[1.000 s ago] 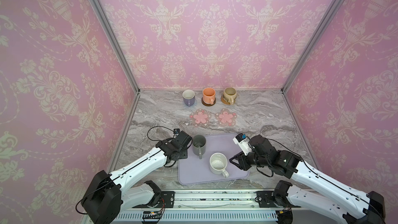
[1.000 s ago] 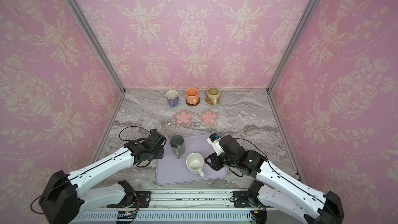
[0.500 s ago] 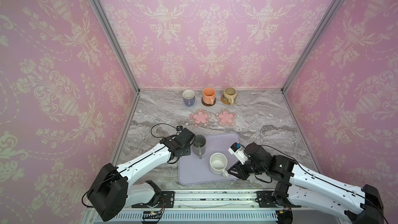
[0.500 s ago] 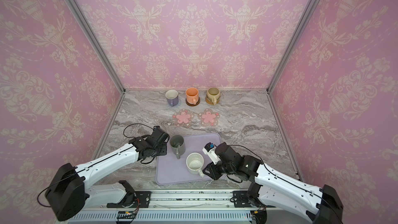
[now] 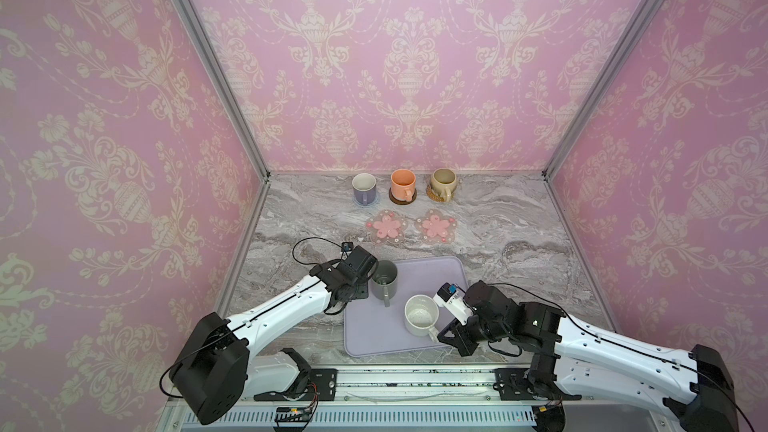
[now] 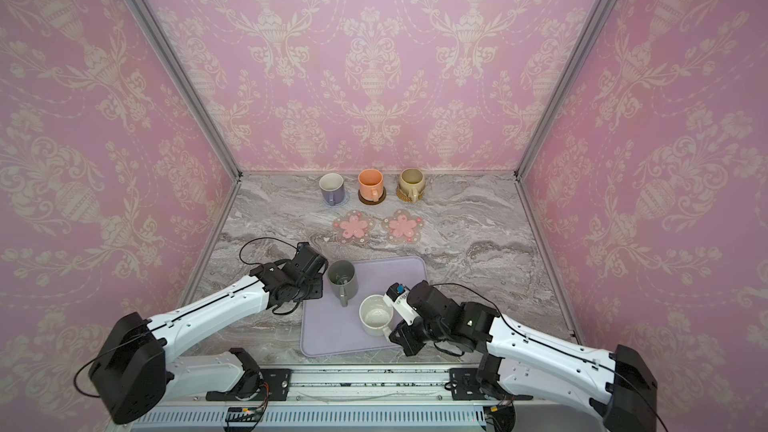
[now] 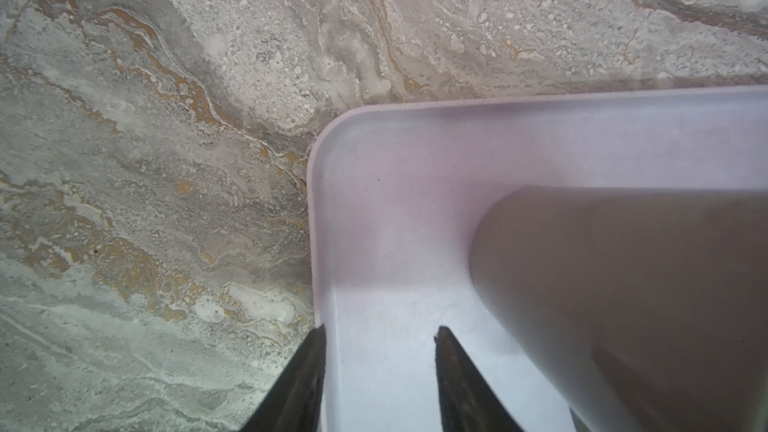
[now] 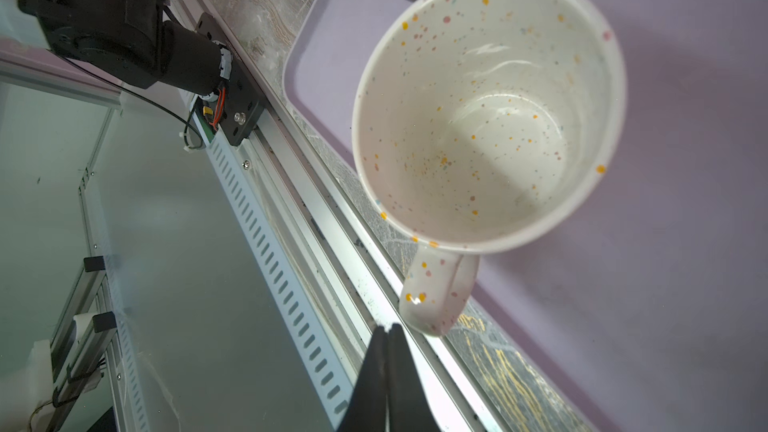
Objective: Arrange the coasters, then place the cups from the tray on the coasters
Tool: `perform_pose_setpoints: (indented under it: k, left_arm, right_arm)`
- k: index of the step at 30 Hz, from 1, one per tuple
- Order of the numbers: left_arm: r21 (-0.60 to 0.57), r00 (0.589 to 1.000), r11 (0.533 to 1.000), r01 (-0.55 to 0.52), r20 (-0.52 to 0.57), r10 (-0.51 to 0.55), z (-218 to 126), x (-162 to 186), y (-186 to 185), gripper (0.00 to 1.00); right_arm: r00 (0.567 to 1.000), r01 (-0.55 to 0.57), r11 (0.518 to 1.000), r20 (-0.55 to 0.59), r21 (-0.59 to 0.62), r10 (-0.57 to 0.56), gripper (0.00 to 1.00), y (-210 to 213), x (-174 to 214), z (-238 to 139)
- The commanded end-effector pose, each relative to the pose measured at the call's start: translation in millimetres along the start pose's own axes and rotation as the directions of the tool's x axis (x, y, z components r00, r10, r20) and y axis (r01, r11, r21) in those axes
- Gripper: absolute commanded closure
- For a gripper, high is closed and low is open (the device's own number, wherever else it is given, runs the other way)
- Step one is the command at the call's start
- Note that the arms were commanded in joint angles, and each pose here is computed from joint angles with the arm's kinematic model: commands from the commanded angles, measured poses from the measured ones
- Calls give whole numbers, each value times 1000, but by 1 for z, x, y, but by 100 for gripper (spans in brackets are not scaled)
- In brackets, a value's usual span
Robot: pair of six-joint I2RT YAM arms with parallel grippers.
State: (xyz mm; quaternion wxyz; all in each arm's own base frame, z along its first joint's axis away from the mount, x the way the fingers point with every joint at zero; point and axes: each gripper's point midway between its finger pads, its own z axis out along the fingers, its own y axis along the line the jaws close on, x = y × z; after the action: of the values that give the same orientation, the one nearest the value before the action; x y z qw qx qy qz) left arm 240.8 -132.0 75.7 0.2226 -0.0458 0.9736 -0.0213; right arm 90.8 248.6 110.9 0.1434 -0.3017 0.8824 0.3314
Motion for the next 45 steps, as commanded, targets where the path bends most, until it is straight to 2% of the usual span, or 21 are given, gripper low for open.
perform_pose_setpoints:
  k: [1, 9, 13, 20, 26, 30, 35, 41, 45]
  left_arm:
    - [5, 1000, 1000, -19, 24, 19, -6, -8, -4, 54]
    - [5, 1000, 1000, -13, 24, 13, -6, -7, -3, 54]
    - [5, 1000, 1000, -12, 26, 12, -7, -6, -2, 54]
    - [10, 999, 1000, -8, 31, 8, -8, -5, -1, 54]
    - [13, 1000, 1000, -4, 26, 3, -7, -3, -1, 54]
    - [15, 1000, 1000, -2, 25, 1, -7, -1, 1, 54]
    - [18, 1000, 1000, 2, 28, -2, -8, -1, 1, 54]
    - [21, 1000, 1000, 4, 31, -4, -8, -1, 1, 54]
    - [23, 1000, 1000, 3, 30, -4, -8, -1, 0, 54]
  right_arm:
    - [1000, 30, 999, 0, -17, -30, 93, 12, -8, 1]
    - [997, 55, 998, -47, 13, -54, 93, 14, -6, 13]
    - [998, 37, 997, -52, 69, -34, 93, 4, -6, 16]
    - [998, 11, 983, -56, 183, -1, 87, -17, -4, 14]
    - [998, 1, 969, -63, 246, 15, 87, -29, 0, 13]
    - [998, -16, 956, -53, 293, 33, 87, -39, 1, 8]
    - [1000, 4, 962, -29, 274, 4, 92, -33, -3, 0]
    - [1000, 26, 959, 10, 283, -30, 88, -29, -11, -18]
    - [998, 34, 941, 38, 336, -50, 85, -35, -15, -34]
